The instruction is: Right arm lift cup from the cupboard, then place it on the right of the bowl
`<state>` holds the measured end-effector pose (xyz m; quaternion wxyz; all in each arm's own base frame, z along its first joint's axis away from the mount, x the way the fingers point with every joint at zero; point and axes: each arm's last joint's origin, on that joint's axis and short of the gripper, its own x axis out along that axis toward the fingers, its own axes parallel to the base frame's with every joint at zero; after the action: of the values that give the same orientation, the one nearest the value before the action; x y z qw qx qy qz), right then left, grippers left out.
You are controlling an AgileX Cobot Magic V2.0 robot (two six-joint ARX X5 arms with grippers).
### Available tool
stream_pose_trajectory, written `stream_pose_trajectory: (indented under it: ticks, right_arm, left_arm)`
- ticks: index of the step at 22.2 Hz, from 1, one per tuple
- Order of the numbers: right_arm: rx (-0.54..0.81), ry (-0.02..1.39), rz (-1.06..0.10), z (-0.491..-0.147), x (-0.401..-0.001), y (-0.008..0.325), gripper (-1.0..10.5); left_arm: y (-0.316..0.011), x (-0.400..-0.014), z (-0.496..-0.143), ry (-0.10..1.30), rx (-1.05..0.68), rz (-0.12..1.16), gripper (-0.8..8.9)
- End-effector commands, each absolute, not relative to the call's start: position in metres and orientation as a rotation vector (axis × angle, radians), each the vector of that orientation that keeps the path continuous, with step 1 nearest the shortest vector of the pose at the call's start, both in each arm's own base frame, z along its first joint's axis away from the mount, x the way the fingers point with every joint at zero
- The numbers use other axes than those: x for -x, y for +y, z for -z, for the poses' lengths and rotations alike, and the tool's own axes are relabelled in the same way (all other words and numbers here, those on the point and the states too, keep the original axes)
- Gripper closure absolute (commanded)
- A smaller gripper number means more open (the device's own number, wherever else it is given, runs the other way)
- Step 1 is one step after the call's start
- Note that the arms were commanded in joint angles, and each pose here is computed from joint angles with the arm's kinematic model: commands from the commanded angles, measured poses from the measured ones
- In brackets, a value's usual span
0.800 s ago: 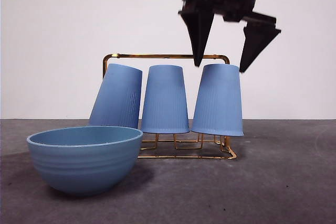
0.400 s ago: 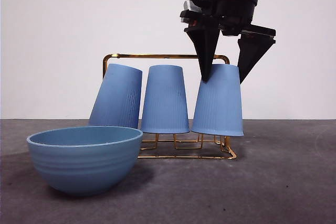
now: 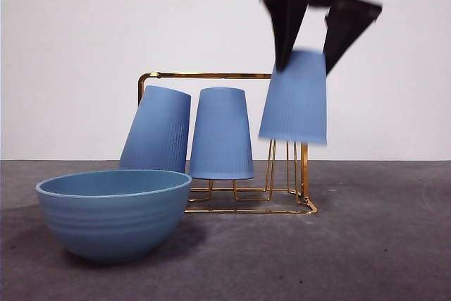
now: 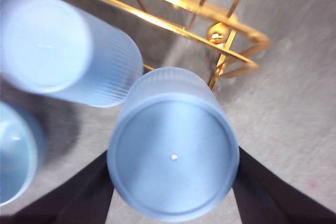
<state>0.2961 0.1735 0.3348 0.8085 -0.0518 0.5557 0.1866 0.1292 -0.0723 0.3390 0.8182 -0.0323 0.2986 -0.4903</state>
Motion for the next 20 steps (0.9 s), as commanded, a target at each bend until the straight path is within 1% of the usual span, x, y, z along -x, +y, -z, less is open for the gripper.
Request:
stream_pose_trajectory:
  ticks: [1, 4, 7, 9, 11, 12, 15, 18, 20]
  right_arm:
    - [0.092, 1.117, -0.414, -0.357, -0.286, 0.171, 8.3]
    - [0.067, 1.033, -0.432, -0.384, -0.266, 0.159, 8.3]
    - [0.043, 0.942, -0.453, -0.413, -0.235, 0.141, 8.3]
    - [0.038, 0.920, -0.454, -0.424, -0.214, 0.128, 8.3]
    - [0.030, 0.888, -0.464, -0.426, -0.189, 0.114, 8.3]
    - [0.030, 0.879, -0.471, -0.422, -0.180, 0.110, 8.3]
    - [0.018, 0.840, -0.502, -0.395, -0.153, 0.097, 8.3]
    - [-0.046, 0.792, -0.600, -0.358, -0.136, 0.090, 8.3]
    - [-0.121, 0.759, -0.676, -0.334, -0.130, 0.089, 8.3]
  left_arm:
    - [-0.074, -0.129, -0.345, 0.610, 0.058, 1.067, 2.23]
    - [-0.075, -0.128, -0.345, 0.612, 0.055, 1.076, 2.23]
    - [-0.076, -0.129, -0.345, 0.616, 0.059, 1.074, 2.23]
    - [-0.076, -0.130, -0.344, 0.625, 0.063, 1.072, 2.23]
    - [-0.079, -0.135, -0.341, 0.656, 0.076, 1.067, 2.23]
    - [-0.080, -0.138, -0.338, 0.674, 0.081, 1.066, 2.23]
    - [-0.087, -0.149, -0.328, 0.737, 0.087, 1.068, 2.23]
    - [-0.095, -0.163, -0.316, 0.814, 0.096, 1.067, 2.23]
    - [-0.101, -0.173, -0.305, 0.894, 0.133, 1.050, 2.24]
